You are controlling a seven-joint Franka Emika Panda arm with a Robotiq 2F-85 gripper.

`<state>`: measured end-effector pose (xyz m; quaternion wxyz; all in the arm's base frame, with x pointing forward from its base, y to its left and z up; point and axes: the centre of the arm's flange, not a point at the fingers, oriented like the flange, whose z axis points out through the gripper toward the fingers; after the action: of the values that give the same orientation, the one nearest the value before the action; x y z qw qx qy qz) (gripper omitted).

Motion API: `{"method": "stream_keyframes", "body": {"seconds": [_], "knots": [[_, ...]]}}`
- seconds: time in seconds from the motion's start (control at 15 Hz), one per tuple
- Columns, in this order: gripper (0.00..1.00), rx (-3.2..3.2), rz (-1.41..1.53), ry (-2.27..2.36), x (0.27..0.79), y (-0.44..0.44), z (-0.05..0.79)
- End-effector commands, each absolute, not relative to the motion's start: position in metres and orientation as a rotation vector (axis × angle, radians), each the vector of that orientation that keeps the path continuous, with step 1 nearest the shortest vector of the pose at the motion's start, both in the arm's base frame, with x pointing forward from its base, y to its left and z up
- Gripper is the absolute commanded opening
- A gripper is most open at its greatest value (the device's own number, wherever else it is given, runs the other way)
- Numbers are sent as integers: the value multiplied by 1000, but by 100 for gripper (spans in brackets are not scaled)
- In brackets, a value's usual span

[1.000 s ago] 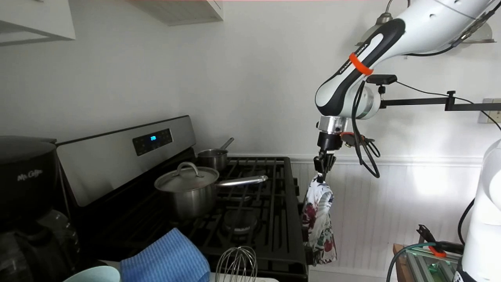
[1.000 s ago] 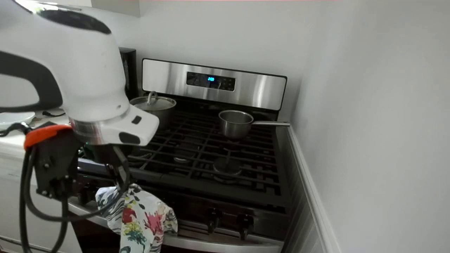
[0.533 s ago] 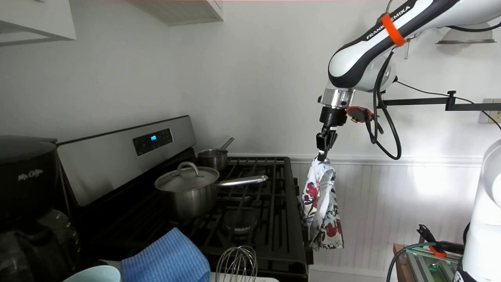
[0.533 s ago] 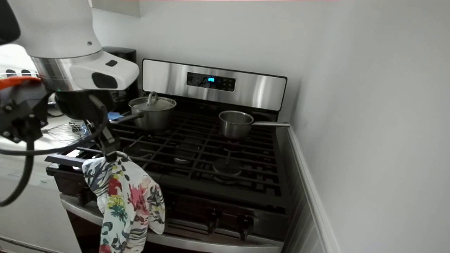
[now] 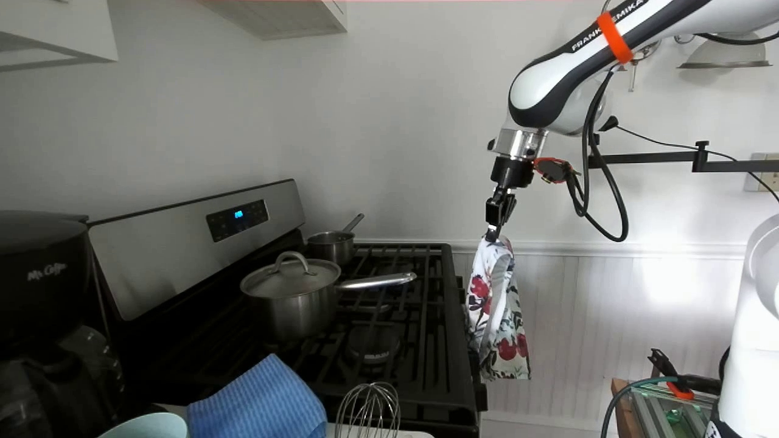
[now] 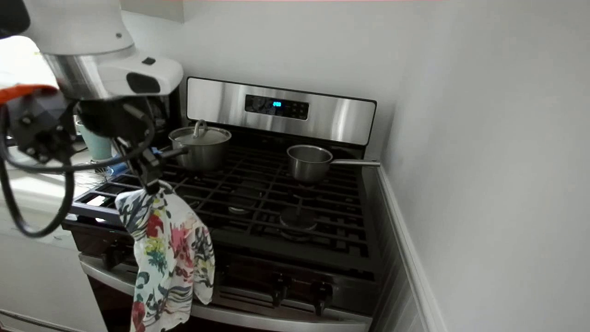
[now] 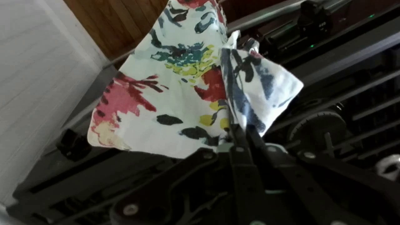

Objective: Move the pot's lid to the stove using the tea towel

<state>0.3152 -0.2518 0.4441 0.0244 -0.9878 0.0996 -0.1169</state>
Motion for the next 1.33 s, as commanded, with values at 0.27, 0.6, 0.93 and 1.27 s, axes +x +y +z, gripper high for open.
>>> {"method": "stream_keyframes", "body": {"seconds": [0.27, 0.6, 0.93, 1.27], "knots": [[1, -3088, -675, -272, 364, -196, 588], [1, -3011, -771, -715, 420, -148, 621], [5, -3001, -767, -900, 438, -116, 614], [5, -3011, -759, -955, 465, -111, 610]]}}
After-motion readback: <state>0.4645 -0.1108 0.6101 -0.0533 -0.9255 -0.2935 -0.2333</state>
